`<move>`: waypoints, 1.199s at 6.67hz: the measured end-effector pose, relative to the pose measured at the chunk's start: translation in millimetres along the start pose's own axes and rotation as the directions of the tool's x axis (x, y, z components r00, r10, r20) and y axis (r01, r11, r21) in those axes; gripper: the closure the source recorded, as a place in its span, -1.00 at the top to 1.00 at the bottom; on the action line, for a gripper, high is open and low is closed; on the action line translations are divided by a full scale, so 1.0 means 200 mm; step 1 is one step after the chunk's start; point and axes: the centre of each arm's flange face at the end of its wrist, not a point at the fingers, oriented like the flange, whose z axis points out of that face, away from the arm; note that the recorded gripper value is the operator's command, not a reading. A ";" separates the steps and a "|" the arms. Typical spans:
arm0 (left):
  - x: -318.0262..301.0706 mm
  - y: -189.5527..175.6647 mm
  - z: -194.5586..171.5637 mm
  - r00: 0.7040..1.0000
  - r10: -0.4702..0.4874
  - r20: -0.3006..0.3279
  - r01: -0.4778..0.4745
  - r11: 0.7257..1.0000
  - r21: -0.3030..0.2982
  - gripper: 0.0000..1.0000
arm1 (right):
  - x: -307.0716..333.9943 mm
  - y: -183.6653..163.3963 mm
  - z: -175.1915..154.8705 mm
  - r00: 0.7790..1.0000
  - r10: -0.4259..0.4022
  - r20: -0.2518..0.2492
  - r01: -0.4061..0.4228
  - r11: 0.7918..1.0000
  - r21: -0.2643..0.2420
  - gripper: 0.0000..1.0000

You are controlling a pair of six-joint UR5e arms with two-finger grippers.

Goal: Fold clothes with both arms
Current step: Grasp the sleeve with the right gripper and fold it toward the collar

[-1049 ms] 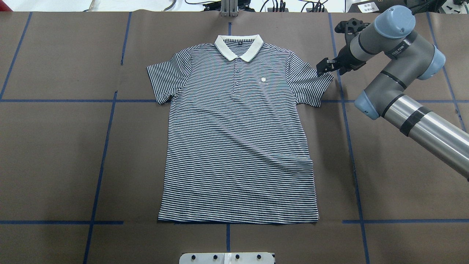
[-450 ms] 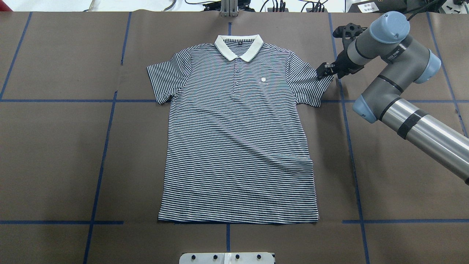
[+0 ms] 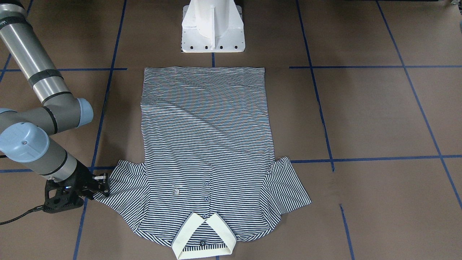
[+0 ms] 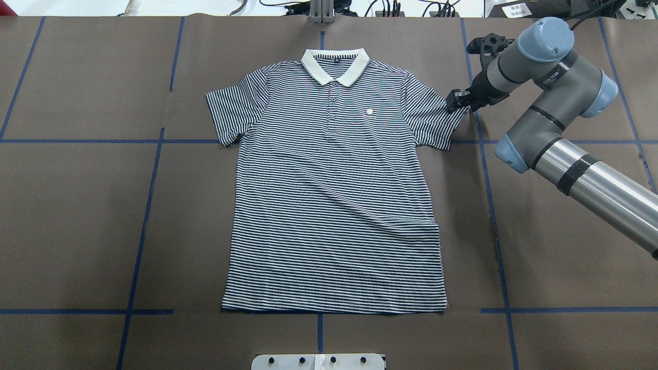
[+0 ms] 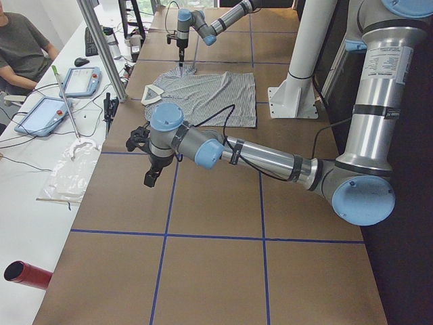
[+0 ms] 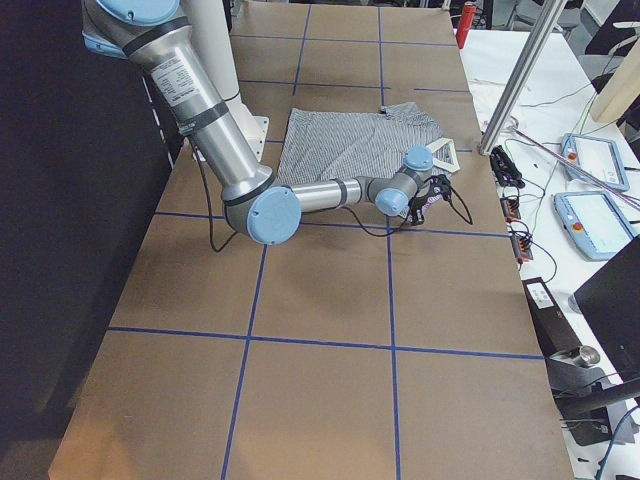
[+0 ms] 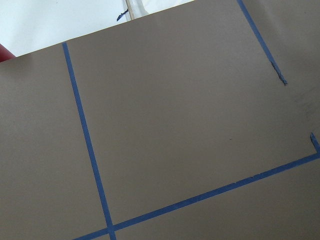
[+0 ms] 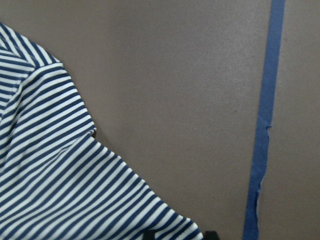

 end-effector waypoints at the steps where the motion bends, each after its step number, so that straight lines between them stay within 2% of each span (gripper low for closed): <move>1: 0.00 0.00 0.00 1.000 -0.002 0.000 0.002 1.000 -0.001 1.00 | 0.00 0.00 -0.01 1.000 -0.002 0.001 0.002 1.000 0.004 -1.00; 3: 0.00 0.00 0.00 1.000 -0.002 -0.001 0.002 1.000 0.000 1.00 | -0.05 -0.02 -0.05 1.000 -0.015 0.016 0.015 1.000 0.018 -1.00; 4: 0.00 0.00 0.00 1.000 -0.002 -0.002 0.002 1.000 0.000 1.00 | -0.10 -0.02 -0.10 0.999 -0.030 0.039 0.029 0.999 0.030 -1.00; 7: 0.00 0.00 0.00 1.000 -0.002 -0.001 0.002 1.000 0.000 1.00 | -0.41 0.11 -0.26 0.979 -0.110 0.173 0.108 0.994 0.025 -1.00; 8: 0.00 0.00 0.00 1.000 -0.002 0.000 0.002 1.000 -0.001 1.00 | -0.57 0.15 -0.24 0.973 -0.137 0.188 0.133 0.991 0.031 -1.00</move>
